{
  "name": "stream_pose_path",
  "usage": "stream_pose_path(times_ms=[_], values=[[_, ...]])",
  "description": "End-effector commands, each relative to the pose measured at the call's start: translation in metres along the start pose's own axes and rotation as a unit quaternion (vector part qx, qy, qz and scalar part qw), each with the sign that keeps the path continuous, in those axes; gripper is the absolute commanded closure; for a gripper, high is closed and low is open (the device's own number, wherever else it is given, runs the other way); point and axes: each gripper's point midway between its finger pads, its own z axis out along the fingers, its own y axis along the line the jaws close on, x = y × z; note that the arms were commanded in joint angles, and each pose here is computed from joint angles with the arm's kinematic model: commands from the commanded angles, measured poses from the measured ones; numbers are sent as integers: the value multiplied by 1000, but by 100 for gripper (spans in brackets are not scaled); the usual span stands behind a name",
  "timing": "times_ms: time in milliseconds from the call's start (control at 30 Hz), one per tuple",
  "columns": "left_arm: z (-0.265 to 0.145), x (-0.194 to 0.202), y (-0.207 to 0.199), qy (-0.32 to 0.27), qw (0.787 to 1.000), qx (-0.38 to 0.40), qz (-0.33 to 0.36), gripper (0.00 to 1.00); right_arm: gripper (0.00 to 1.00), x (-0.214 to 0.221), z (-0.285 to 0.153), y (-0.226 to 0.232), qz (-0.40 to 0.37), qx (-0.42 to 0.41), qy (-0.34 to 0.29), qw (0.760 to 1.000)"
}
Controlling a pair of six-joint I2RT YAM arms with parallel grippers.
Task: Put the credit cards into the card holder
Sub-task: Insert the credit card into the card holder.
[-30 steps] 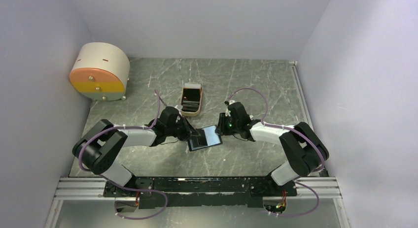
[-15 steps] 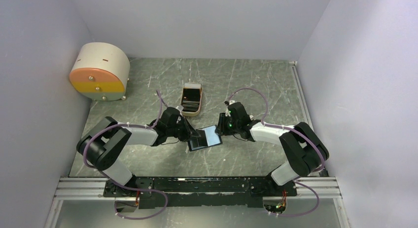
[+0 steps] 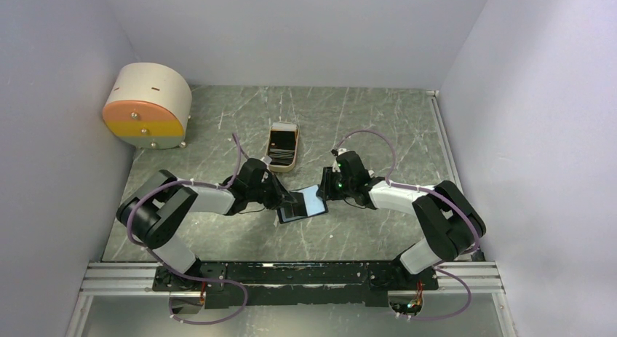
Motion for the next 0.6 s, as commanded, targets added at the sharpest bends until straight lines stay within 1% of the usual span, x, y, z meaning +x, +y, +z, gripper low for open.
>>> stream_pose_path(times_ms=[0, 167, 333, 567], values=[[7, -3, -11, -2, 1000, 22, 14, 91, 60, 13, -1, -10, -1, 16, 16, 1000], [9, -4, -18, -5, 999, 46, 19, 91, 59, 16, 2, -8, 1, 7, 23, 1000], [8, -4, -11, -14, 999, 41, 14, 91, 58, 18, 2, -9, 2, 8, 23, 1000], [13, -7, -3, -25, 999, 32, 30, 91, 54, 21, 4, -6, 7, -3, 29, 1000]])
